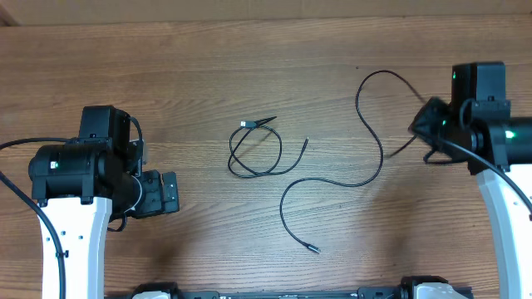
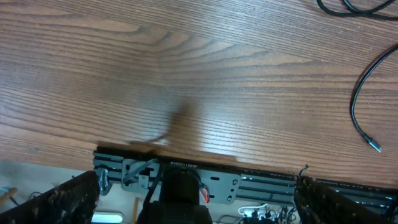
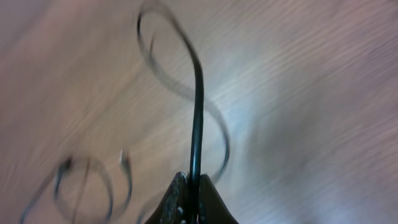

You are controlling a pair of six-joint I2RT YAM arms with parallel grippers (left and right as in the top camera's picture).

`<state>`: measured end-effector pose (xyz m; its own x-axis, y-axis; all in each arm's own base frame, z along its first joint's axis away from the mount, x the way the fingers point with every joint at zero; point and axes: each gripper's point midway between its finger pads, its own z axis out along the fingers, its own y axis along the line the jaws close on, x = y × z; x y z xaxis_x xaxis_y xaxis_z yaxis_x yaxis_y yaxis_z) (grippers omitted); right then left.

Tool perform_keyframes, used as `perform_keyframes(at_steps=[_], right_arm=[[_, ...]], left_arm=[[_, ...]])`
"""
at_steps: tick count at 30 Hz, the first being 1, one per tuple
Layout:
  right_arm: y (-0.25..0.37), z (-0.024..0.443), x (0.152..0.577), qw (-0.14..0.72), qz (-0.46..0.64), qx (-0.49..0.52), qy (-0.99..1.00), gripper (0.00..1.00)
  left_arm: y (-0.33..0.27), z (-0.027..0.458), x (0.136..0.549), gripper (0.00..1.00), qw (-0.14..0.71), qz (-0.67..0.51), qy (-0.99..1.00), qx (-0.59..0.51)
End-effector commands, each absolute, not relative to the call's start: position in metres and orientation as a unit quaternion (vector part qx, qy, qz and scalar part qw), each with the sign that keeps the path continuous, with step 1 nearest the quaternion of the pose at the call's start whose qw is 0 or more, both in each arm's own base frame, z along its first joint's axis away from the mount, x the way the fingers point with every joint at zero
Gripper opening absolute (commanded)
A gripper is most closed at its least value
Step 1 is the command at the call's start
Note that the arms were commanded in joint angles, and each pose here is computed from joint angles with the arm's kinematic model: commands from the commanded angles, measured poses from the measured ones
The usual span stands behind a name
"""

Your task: Untangle cables

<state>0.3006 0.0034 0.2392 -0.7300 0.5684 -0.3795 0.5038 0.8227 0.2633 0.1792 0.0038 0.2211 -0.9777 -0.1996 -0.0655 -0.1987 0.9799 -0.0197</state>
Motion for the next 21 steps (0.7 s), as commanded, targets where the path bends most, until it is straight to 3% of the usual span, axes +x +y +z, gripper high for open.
perform_keyframes(at_steps=[1,10,16,21], right_arm=[[0.053,0.238,0.28,0.163,0.184,0.237,0.94,0.04],[0.141,0.247,0.246,0.077,0.307,0.134,0.939,0.04],[0.177,0.246,0.22,0.039,0.31,0.097,0.945,0.04],[0.177,0.227,0.212,0.051,0.241,0.092,0.965,0.04]], left_arm=[[0.003,0.224,0.181,1.0,0.038,-0.012,0.995,-0.092],[0.003,0.224,0.181,1.0,0.038,-0.012,0.995,-0.092],[0.003,0.224,0.181,1.0,0.038,-0.012,0.995,-0.092],[0.003,0.224,0.181,1.0,0.038,-0.012,0.995,-0.092]])
